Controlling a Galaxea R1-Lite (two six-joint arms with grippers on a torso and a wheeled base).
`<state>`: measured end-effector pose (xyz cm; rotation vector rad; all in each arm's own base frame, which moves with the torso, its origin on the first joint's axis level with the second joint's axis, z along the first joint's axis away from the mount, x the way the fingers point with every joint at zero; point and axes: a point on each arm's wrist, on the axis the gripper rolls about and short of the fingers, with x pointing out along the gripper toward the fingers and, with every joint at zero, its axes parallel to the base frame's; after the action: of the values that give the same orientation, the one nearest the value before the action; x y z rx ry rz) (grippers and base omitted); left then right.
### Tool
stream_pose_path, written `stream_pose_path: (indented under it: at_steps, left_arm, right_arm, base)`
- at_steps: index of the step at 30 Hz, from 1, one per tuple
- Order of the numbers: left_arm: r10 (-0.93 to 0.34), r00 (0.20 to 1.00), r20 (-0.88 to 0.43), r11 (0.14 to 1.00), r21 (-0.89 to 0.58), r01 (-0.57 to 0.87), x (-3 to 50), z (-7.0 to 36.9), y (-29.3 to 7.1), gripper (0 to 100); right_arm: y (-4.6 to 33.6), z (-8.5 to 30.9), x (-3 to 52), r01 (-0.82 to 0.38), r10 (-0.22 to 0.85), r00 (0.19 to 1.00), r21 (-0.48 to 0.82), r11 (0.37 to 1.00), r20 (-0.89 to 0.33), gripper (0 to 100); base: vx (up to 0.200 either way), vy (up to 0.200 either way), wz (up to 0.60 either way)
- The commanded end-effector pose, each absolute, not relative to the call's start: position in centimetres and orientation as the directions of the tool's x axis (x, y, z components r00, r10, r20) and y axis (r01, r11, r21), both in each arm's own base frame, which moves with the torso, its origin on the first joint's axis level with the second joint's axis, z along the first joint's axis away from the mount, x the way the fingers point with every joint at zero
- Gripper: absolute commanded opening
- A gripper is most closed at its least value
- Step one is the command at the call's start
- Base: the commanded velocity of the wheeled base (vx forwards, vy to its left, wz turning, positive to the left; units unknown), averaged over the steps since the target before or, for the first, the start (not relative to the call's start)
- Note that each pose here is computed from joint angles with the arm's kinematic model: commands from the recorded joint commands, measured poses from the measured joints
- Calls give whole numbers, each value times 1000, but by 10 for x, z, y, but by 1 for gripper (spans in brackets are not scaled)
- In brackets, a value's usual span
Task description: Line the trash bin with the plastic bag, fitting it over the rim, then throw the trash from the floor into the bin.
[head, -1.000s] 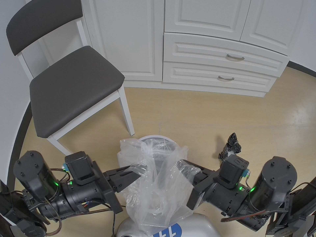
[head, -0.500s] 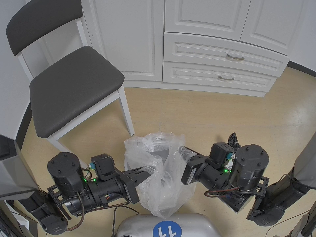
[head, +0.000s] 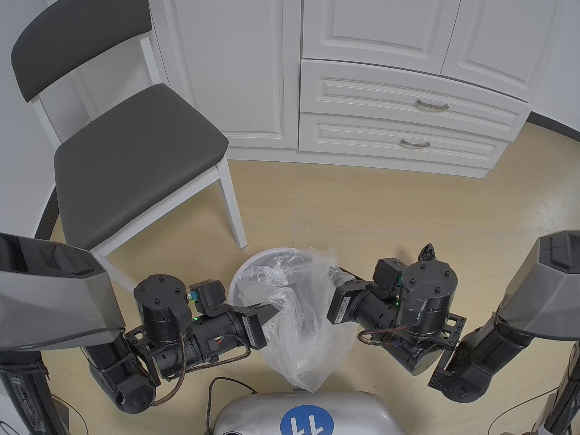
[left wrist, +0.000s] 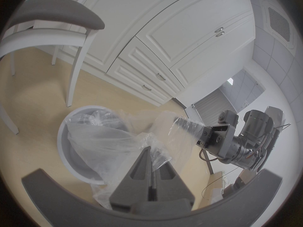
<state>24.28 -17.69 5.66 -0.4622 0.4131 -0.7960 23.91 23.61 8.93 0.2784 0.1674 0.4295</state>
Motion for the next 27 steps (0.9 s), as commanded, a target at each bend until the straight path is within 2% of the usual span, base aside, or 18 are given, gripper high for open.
stream_pose_path:
  at_steps: [1, 8, 14, 20, 27]
  left_arm:
    - [-749, 625, -220, 626, -545, 558, 248, 41, -180, 0]
    - [-743, 626, -236, 628, -568, 532, 256, 29, -184, 0]
    - [-630, 751, -200, 698, -570, 433, 286, 27, -177, 0]
    - [-603, 777, -180, 683, -619, 387, 300, 23, -178, 0]
    - [-532, 838, -120, 698, -622, 354, 317, 40, -153, 0]
  right_arm:
    - [239, 75, 246, -369, 421, 897, 297, 881, -132, 0]
    - [238, 70, 255, -349, 402, 905, 300, 888, -138, 0]
    - [236, 71, 263, -334, 386, 915, 321, 886, -115, 0]
    - [236, 67, 276, -307, 365, 925, 356, 882, -105, 0]
    - [240, 66, 302, -271, 322, 946, 451, 850, -39, 0]
  base:
    - [0, 0, 0]
    - [0, 0, 0]
    - [0, 0, 0]
    - [0, 0, 0]
    - [0, 0, 0]
